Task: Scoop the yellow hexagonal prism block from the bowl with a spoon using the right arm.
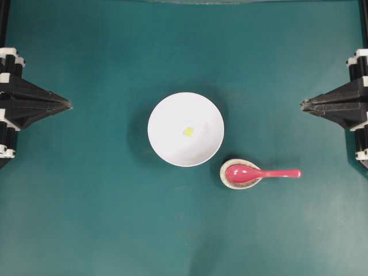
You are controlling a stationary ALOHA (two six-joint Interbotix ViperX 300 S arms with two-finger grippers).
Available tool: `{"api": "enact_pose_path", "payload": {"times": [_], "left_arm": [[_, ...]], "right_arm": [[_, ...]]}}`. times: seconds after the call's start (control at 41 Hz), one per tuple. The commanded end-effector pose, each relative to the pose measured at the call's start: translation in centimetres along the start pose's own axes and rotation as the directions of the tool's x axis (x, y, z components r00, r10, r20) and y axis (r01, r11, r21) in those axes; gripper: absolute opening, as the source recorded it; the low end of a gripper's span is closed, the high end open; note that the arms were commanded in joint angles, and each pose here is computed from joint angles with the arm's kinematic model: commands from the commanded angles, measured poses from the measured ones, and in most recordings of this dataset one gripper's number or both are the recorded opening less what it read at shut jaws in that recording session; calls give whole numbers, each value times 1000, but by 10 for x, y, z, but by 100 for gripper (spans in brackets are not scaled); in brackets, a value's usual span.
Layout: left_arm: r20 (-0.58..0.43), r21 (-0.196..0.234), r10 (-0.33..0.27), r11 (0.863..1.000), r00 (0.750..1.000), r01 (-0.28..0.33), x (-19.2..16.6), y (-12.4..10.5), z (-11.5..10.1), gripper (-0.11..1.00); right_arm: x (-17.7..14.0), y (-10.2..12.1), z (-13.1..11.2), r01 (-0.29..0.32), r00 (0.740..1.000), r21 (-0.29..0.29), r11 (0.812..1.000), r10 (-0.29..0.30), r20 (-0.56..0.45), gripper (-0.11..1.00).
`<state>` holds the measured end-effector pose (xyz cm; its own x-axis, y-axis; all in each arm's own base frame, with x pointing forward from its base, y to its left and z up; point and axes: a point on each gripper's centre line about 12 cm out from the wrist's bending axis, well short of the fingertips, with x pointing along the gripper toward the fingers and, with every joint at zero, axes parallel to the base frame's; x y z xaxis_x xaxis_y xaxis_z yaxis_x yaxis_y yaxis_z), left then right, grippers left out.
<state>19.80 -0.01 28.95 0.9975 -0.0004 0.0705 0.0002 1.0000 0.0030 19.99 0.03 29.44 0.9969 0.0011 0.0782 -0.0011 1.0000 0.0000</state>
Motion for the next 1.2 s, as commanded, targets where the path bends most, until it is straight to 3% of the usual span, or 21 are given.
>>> {"api": "enact_pose_path", "payload": {"times": [0.0,0.049,0.22,0.317,0.391,0.513,0.659,0.903,1.172], "left_arm": [[-17,12,-1,1000,1000,1,4,0,6,-1],[-37,12,-1,1000,999,1,4,0,5,4],[-35,12,-1,1000,999,1,4,0,6,2],[-34,11,-1,1000,999,1,4,0,6,2],[-35,12,-1,1000,999,1,4,0,6,2],[-34,12,-1,1000,999,1,4,0,6,2],[-34,12,-1,1000,999,1,4,0,6,2],[-29,12,-1,1000,1000,1,4,0,7,2],[-29,12,-1,1000,1000,1,4,0,7,2]], "right_arm": [[2,-1,9,5,1000,-17,1000,-5,25,0],[2,-1,9,5,1000,-22,1000,-4,20,1],[2,-1,10,5,1000,-23,1000,-4,21,2],[2,-1,10,5,1000,-23,1000,-4,21,9],[2,-1,10,5,1000,-23,1000,-4,21,19],[3,-1,9,5,1000,-23,1000,-4,18,46],[3,-1,8,5,1000,-20,1000,-4,14,63],[7,-1,-2,7,1000,2,1000,-7,-26,63],[21,1,-36,4,995,35,999,-1,-95,63]]}}
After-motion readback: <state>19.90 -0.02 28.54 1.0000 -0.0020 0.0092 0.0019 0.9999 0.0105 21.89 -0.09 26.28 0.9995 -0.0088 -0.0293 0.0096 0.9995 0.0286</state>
